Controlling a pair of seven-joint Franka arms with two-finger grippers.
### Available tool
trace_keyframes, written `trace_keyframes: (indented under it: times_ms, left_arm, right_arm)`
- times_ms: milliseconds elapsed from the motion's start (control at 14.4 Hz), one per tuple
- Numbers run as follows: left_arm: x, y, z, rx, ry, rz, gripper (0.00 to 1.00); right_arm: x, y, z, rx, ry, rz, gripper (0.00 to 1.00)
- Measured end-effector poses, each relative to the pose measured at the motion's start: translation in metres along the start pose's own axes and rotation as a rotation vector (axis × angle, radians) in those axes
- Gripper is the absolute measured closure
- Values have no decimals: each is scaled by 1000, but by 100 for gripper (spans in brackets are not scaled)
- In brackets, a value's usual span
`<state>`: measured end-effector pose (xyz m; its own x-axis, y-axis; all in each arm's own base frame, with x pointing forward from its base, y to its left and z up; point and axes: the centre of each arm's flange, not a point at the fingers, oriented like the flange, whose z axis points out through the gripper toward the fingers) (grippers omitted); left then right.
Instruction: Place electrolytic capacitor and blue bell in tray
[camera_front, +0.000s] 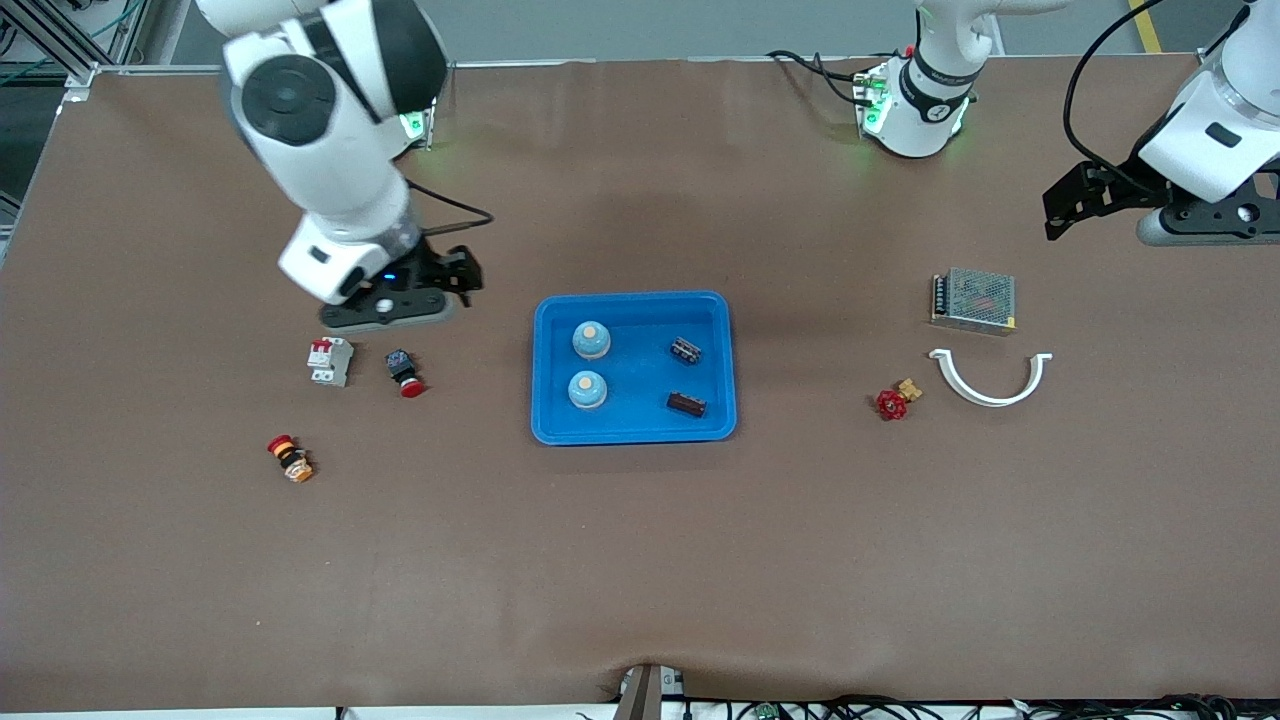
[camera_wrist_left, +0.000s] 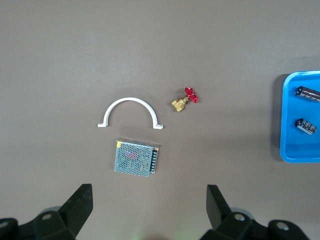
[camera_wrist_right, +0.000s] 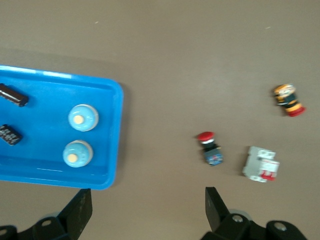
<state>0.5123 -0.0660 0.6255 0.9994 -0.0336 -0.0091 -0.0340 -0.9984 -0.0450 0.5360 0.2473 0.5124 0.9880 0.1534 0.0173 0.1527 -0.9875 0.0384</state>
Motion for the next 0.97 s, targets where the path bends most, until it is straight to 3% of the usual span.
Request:
trace_keyframes:
  times_ms: [347, 972]
  left_arm:
    - [1, -5, 0, -1, 1, -9, 0]
    - [1, -8, -1, -2, 2, -14, 0]
  right_arm:
    - [15, 132, -24, -7, 2, 125, 0]
    - [18, 265, -72, -23, 101, 91, 0]
